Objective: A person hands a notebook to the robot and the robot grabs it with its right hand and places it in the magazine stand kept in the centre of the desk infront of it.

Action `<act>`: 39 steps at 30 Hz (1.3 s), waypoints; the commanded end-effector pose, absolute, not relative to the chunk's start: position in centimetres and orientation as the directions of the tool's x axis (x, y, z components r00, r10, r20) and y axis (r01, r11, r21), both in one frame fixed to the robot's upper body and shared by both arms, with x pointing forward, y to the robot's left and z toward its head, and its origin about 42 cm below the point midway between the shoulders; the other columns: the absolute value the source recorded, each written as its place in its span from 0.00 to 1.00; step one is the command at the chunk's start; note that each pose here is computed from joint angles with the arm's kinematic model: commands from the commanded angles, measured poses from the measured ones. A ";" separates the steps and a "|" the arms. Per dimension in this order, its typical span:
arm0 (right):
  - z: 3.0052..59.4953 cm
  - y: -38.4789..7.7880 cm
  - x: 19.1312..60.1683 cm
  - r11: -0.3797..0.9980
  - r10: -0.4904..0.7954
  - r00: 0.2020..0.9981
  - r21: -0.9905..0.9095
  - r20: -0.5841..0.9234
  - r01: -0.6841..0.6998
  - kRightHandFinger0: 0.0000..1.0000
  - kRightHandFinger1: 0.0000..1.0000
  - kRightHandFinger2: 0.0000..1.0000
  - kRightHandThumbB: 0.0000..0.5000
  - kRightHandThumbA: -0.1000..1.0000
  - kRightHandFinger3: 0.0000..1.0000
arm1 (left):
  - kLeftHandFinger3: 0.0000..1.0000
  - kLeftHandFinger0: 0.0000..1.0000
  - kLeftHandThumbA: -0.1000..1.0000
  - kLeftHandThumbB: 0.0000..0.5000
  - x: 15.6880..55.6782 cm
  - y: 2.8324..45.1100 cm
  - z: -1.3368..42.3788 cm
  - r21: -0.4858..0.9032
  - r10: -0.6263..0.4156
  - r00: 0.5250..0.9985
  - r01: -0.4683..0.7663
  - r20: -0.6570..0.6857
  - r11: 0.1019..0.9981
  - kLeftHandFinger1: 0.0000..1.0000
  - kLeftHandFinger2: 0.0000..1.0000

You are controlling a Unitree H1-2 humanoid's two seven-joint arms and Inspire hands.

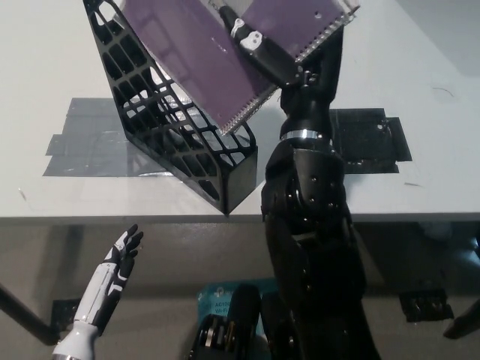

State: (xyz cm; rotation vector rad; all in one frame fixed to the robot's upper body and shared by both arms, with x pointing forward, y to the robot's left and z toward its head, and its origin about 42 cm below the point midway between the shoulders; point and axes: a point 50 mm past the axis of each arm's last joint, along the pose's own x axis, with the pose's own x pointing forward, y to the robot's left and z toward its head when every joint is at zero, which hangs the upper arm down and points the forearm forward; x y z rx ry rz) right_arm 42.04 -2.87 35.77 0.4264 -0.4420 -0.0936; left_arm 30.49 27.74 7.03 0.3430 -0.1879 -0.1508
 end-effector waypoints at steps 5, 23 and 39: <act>39.3 -0.1 42.0 0.865 -0.185 0.825 0.486 0.535 -0.121 0.00 0.00 0.09 0.00 0.81 0.20 | 1.00 1.00 1.00 1.00 31.6 27.7 9.0 0.361 -0.202 0.949 0.105 0.243 0.927 1.00 1.00; 37.2 0.6 43.5 0.957 0.143 0.826 0.136 0.545 -0.256 0.89 0.95 1.00 0.47 0.83 1.00 | 1.00 1.00 1.00 1.00 31.9 27.6 9.4 0.373 -0.209 0.947 0.108 0.243 0.922 1.00 1.00; 39.4 -1.2 43.3 0.965 0.136 0.762 0.089 0.633 -0.246 1.00 1.00 1.00 0.69 0.98 1.00 | 1.00 1.00 1.00 1.00 32.3 27.8 9.9 0.389 -0.210 0.944 0.099 0.254 0.916 1.00 1.00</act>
